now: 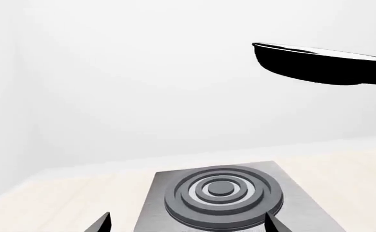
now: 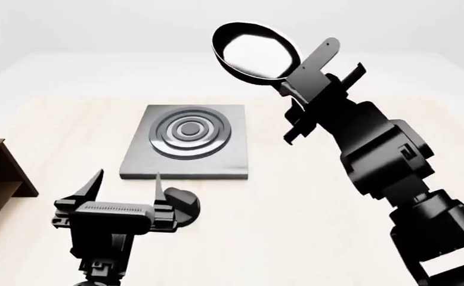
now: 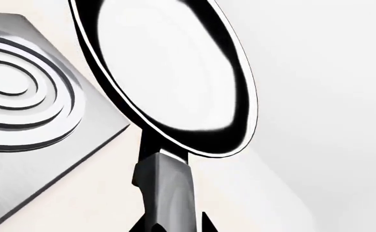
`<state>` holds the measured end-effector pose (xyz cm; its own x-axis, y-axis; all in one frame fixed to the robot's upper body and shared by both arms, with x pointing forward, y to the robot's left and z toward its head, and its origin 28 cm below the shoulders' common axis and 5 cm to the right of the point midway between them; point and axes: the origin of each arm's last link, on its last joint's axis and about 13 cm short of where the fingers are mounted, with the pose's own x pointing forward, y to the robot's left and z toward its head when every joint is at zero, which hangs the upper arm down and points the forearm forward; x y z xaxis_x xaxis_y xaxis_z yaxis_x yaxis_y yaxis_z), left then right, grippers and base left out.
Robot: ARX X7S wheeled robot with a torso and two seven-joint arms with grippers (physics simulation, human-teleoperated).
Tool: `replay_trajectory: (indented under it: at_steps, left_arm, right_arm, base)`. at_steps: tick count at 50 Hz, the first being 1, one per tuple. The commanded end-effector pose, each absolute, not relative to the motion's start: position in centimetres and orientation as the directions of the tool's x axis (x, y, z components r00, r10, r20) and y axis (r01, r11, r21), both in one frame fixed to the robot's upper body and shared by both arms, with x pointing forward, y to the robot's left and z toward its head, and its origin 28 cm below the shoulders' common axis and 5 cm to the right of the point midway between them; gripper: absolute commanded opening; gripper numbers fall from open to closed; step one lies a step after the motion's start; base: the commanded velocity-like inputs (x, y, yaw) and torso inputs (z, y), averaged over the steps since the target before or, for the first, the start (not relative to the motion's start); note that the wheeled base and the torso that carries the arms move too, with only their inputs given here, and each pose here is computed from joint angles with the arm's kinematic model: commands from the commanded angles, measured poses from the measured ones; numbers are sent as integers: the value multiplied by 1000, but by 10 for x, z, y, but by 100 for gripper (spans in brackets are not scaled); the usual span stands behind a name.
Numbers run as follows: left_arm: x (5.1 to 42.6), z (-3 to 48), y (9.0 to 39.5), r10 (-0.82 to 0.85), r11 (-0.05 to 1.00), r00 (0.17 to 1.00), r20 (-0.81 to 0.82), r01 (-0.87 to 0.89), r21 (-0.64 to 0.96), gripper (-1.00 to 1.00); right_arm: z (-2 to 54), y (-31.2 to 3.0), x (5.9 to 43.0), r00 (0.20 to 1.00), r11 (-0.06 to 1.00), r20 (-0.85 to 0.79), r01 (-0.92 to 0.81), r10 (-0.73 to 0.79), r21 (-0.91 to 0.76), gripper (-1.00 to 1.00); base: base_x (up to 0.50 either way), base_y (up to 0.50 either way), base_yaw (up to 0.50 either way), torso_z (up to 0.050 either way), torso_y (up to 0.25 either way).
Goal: Turn on the stove and put the frying pan on it.
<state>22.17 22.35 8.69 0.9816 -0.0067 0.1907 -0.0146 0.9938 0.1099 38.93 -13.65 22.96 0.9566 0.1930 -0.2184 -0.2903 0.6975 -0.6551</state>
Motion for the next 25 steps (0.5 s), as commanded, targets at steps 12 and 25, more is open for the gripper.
replay_trajectory:
  at_steps: [12, 25]
  left_arm:
    - [222, 84, 226, -19, 996, 977, 211, 1, 88, 100]
    - [220, 81, 227, -44, 998, 977, 208, 32, 62, 100]
  right_arm:
    - [230, -94, 405, 958, 681, -125, -273, 259, -679, -100]
    - [231, -72, 413, 954, 678, -94, -269, 284, -684, -100]
  base:
    - [0, 0, 0, 0, 2]
    - [0, 0, 0, 0, 2]
